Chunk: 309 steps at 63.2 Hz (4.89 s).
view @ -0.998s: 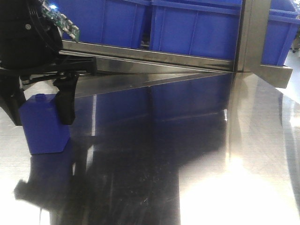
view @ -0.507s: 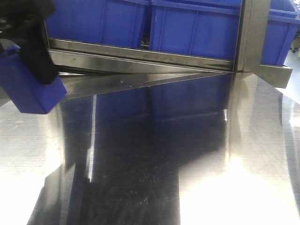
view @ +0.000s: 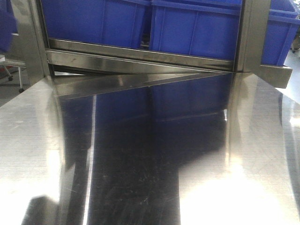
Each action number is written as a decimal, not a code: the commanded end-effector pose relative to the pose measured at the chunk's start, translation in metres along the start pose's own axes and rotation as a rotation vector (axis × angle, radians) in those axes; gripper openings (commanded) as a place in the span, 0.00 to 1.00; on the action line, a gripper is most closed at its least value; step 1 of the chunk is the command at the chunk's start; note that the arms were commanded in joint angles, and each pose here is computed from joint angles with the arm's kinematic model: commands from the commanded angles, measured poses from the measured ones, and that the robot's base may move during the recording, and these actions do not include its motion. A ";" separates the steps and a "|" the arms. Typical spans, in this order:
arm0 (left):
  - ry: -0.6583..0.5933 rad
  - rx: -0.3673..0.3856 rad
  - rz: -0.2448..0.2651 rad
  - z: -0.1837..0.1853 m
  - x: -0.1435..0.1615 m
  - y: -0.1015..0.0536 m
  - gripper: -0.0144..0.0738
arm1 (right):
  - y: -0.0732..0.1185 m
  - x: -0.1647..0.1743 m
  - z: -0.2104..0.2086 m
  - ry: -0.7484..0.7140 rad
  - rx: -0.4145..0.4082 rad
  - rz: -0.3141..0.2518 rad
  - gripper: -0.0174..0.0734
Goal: Pick and sort blue part to right shelf
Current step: 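Lift the blue part with the left gripper off the table, then drive the base away from the table holding both parts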
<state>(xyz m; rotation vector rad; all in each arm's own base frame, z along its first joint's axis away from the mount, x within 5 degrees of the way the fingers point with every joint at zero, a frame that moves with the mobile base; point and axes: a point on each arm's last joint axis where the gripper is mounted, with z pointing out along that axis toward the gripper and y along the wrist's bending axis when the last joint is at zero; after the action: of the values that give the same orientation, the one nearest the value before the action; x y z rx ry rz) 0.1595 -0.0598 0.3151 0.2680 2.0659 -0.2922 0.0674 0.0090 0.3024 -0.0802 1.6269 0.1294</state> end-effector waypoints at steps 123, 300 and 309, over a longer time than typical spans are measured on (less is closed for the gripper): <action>-0.564 -0.256 0.073 -0.114 0.022 0.019 0.52 | 0.000 -0.018 -0.002 -0.112 0.003 -0.007 0.70; -0.558 -0.255 0.073 -0.113 0.022 0.019 0.52 | 0.000 -0.017 -0.002 -0.108 0.004 -0.007 0.70; -0.558 -0.255 0.073 -0.113 0.022 0.019 0.52 | 0.000 -0.017 -0.002 -0.108 0.004 -0.007 0.70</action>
<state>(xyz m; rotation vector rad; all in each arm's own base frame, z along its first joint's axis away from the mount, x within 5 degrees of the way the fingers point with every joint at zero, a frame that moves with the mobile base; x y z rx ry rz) 0.0622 -0.0038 0.3314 0.0890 1.6240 -0.0342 0.0674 0.0090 0.3014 -0.0805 1.6348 0.1289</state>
